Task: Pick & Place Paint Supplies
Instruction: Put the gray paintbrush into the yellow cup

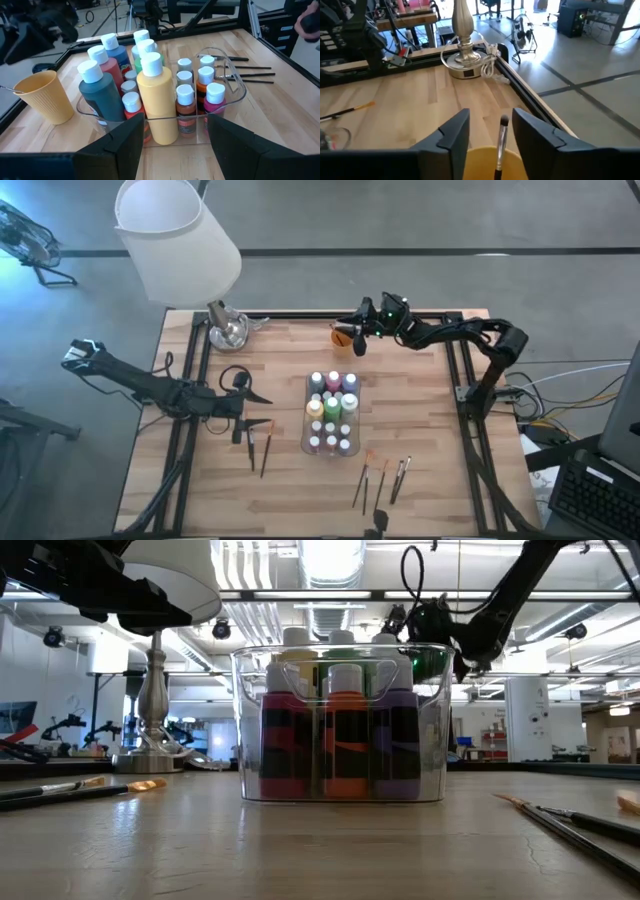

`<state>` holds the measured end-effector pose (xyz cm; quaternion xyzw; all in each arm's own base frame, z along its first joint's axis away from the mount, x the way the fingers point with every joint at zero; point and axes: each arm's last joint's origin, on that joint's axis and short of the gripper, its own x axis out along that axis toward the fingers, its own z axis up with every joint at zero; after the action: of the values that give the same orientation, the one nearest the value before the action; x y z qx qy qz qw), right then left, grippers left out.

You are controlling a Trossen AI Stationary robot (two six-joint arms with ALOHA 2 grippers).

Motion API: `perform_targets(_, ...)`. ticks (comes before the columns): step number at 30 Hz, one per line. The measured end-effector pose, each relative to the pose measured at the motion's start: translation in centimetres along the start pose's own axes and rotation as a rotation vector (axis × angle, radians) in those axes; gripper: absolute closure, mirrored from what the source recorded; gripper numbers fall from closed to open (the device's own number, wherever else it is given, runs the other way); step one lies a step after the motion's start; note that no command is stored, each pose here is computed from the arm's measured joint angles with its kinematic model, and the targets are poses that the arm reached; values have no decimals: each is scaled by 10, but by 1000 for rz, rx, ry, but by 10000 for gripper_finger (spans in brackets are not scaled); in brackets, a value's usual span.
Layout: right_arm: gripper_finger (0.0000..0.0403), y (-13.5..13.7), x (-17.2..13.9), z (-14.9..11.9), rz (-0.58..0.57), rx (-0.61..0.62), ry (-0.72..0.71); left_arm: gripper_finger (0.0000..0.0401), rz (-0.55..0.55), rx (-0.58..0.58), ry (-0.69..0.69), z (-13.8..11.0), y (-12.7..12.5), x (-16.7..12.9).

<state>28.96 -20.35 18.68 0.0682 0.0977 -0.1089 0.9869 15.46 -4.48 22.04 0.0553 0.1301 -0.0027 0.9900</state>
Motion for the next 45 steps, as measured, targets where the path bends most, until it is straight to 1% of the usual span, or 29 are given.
perform_targets(4, 231, 7, -15, 20, 1, -32, 34, 179, 0, 0, 0, 0, 0, 0)
perform_targets(9, 220, 23, -48, 48, 0, -20, 80, 179, 1, 1, 2, 0, 0, 0)
perform_targets(14, 229, 41, -87, 63, -12, 49, 172, 179, 0, 1, 3, 0, 0, 0)
perform_targets(17, 240, 50, -104, 64, -13, 84, 186, 178, 0, 1, 3, 0, 0, 0)
perform_targets(20, 253, 59, -113, 59, -41, 119, 183, 179, 0, 1, 3, 0, 0, 0)
perform_targets(22, 262, 64, -118, 55, -40, 155, 197, 179, 0, 1, 3, 0, 0, 0)
perform_targets(28, 287, 85, -130, 26, -15, 273, 368, 178, 0, 1, 3, 0, 0, 0)
perform_targets(32, 302, 99, -142, 4, -80, 358, 502, 179, 0, 1, 3, 0, 0, 0)
perform_targets(37, 321, 120, -162, -16, -161, 464, 661, 179, 0, 1, 3, 0, 0, 0)
perform_targets(40, 329, 132, -171, -27, -162, 507, 682, 179, 0, 1, 4, 0, 0, 0)
perform_targets(43, 334, 142, -180, -38, -148, 585, 692, 179, 0, 1, 3, 0, 0, 0)
perform_targets(45, 335, 147, -185, -42, -165, 632, 682, 179, 0, 1, 4, 0, 0, 0)
